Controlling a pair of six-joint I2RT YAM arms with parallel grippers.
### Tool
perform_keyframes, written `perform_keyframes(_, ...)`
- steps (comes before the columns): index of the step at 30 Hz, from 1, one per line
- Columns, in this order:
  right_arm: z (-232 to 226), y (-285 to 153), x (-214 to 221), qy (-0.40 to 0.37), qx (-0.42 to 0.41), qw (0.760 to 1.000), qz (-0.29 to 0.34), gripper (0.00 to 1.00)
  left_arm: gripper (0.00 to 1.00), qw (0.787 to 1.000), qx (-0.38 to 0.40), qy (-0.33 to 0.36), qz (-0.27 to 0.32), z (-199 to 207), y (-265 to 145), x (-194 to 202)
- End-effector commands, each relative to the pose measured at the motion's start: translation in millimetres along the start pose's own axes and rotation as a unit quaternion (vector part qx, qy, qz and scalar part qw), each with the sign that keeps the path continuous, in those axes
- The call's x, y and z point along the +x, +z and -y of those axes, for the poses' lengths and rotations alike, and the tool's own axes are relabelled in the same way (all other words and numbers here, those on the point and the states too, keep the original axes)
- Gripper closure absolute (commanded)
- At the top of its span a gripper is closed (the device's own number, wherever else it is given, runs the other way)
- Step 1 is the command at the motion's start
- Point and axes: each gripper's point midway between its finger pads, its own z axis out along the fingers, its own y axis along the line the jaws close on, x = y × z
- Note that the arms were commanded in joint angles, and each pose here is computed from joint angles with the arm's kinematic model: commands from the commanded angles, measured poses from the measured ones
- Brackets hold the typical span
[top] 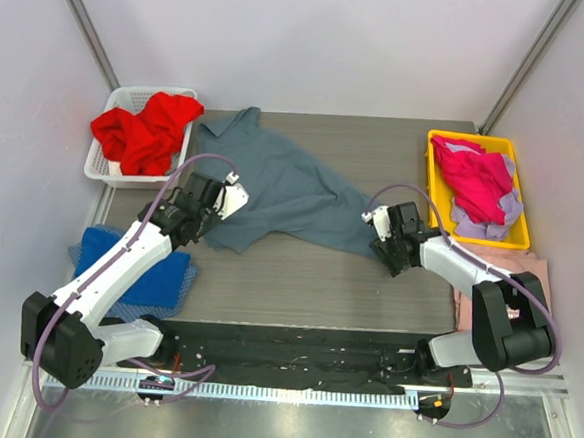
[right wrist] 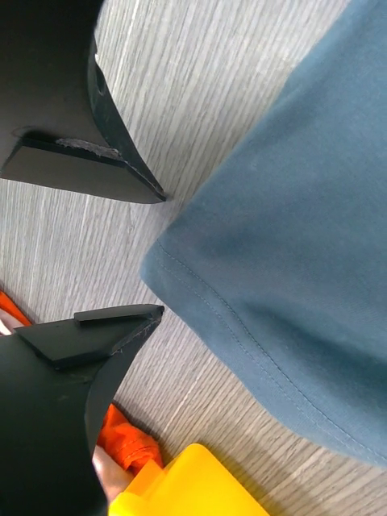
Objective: Fold and stack the t-shirts
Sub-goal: Flatten out the tshirt
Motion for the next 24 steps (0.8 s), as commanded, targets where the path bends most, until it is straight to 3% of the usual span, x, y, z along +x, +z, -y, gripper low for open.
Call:
perform_keyframes(1, 3, 3, -12, 0.014, -0.028, 0.999, 0.013, 0.38, 1.00, 1.000, -0.013, 0.001, 0.010, -12, -8, -7)
perform_keyframes(20, -8, 27, 7, 0.052, -0.149, 0.987, -0.033, 0.35, 1.00, 1.000, -0.012, 0.005, 0.010, -13, -8, -9)
perform_keyframes(24, -17, 27, 17, 0.035, -0.171, 0.983, -0.051, 0.49, 1.00, 1.000, -0.014, 0.006, 0.010, -14, -8, -9)
